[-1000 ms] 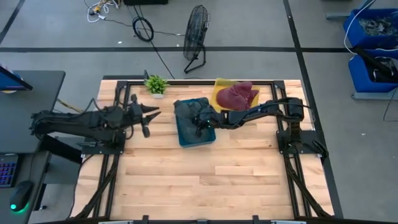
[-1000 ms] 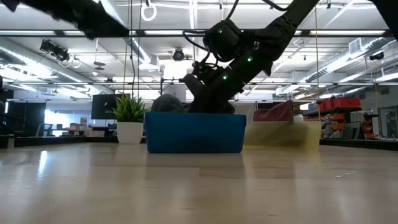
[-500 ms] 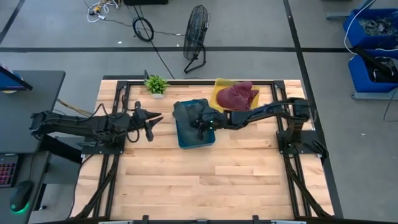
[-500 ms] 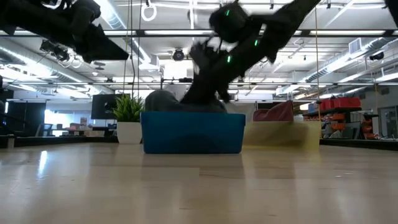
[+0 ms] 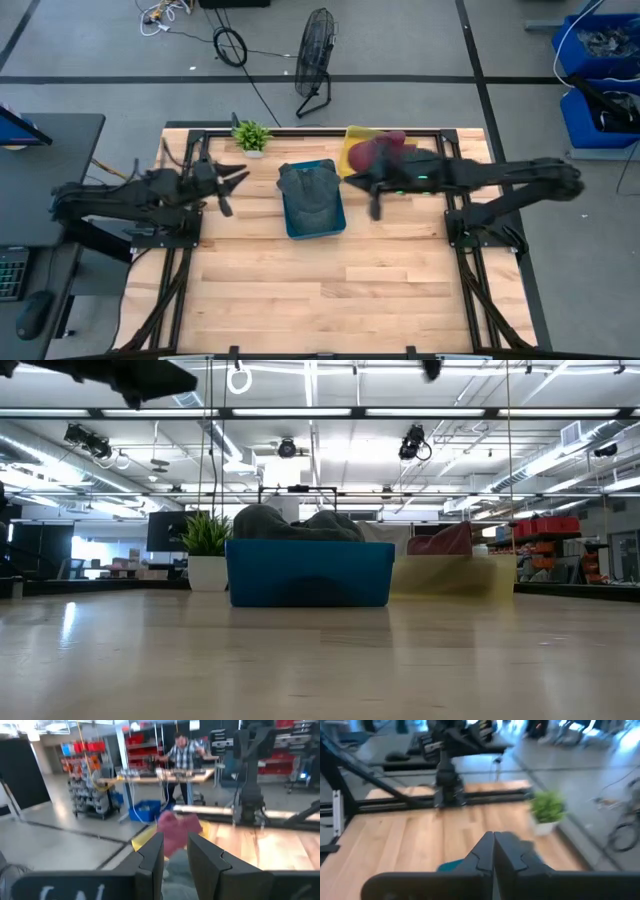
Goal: Pick & Place hat
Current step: Return to Home Position
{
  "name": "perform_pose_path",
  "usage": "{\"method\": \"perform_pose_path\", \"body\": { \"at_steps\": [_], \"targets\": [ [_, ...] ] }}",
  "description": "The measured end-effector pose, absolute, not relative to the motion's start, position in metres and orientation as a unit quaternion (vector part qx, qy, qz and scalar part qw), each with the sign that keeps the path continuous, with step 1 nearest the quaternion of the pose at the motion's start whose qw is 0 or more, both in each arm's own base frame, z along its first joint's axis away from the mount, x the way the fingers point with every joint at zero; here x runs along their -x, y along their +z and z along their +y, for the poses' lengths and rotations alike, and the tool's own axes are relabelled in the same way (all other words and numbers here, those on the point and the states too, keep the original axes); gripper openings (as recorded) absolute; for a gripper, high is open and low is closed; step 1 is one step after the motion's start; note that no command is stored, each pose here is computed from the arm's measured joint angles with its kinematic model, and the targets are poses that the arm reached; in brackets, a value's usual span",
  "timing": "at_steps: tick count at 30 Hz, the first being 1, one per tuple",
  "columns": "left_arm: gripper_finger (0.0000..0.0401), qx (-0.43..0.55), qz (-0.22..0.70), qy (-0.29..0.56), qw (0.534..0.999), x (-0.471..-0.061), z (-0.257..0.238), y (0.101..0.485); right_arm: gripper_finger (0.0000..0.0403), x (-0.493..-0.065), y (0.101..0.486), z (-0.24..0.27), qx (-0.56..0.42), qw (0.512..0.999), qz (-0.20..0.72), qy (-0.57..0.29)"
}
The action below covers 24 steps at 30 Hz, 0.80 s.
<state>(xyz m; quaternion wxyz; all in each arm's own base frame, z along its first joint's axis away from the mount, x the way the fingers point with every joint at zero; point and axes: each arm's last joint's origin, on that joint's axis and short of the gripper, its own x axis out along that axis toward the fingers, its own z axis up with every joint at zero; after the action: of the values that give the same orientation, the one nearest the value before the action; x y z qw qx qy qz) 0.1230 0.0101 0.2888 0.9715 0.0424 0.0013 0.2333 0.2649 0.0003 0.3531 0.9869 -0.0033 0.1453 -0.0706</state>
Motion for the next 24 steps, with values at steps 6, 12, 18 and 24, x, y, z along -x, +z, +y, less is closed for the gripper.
{"method": "perform_pose_path", "body": {
  "at_steps": [6, 12, 18, 24],
  "targets": [
    [0.0087, -0.03, 0.004, 0.235, 0.972, -0.088, 0.011, 0.284, 0.0011, -0.202, 0.348, 0.014, 0.03, 0.991, 0.112, -0.068],
    [0.0087, -0.027, -0.045, 0.237, 0.97, -0.073, 0.012, 0.266, 0.0011, -0.165, 0.286, 0.02, 0.068, 0.996, 0.059, 0.009],
    [0.0087, -0.051, -0.081, 0.283, 0.954, -0.072, 0.015, 0.244, 0.0011, -0.142, 0.246, 0.02, 0.098, 0.992, -0.043, 0.063],
    [0.0087, -0.021, -0.073, 0.3, 0.951, -0.077, 0.018, 0.224, 0.0011, -0.121, 0.222, 0.016, 0.079, 0.993, -0.076, 0.053]
  ]
}}
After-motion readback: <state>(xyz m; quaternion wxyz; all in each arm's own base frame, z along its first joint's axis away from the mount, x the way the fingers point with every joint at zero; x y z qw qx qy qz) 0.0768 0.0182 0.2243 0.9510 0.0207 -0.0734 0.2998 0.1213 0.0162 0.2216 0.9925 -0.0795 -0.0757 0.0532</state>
